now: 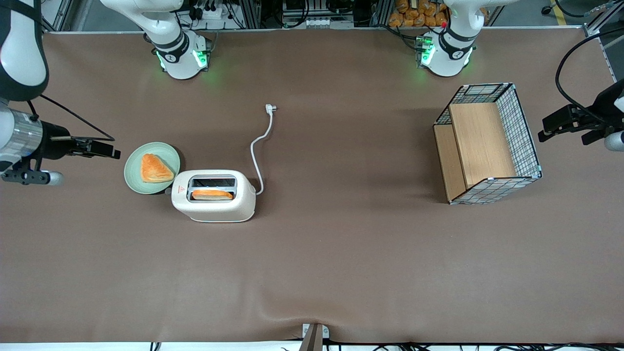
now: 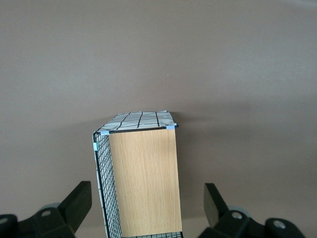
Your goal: Press toaster button with right arm
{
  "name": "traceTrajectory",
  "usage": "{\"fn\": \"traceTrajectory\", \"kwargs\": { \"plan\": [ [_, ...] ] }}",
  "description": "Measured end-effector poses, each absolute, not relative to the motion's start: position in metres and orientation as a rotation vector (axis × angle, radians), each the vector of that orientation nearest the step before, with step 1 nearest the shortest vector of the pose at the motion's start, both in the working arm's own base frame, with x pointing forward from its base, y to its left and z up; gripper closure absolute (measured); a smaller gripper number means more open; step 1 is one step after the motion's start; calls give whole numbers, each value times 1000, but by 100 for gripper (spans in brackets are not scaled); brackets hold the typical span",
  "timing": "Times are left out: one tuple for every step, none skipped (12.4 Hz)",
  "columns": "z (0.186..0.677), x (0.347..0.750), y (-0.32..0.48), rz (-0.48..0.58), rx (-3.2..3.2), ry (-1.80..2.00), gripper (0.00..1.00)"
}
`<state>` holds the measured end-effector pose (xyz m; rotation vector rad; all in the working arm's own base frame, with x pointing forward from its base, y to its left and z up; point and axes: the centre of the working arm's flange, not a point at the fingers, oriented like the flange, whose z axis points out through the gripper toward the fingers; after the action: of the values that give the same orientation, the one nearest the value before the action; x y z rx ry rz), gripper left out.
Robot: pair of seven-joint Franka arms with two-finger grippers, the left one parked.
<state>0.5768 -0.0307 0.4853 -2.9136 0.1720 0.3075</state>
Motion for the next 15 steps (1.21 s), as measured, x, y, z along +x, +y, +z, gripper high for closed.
{"fn": "traceTrajectory", "kwargs": {
  "plan": [
    [480,579,-29,319,-2902,175,25],
    [474,581,-27,330,-2881,180,41],
    [468,582,-25,340,-2860,186,54],
    [462,585,-24,348,-2849,190,67],
    [456,587,-23,350,-2846,192,78],
    [449,590,-22,356,-2845,194,90],
    [442,593,-21,353,-2847,196,99],
    [435,595,-19,341,-2851,193,99],
    [426,597,-16,321,-2853,184,99],
    [419,598,-11,296,-2850,173,99],
    [413,599,-3,277,-2849,163,99],
    [408,600,4,266,-2853,152,99],
    [404,600,11,266,-2856,137,99],
    [400,601,15,267,-2854,122,99],
    [396,602,17,270,-2847,117,99]
  ]
}}
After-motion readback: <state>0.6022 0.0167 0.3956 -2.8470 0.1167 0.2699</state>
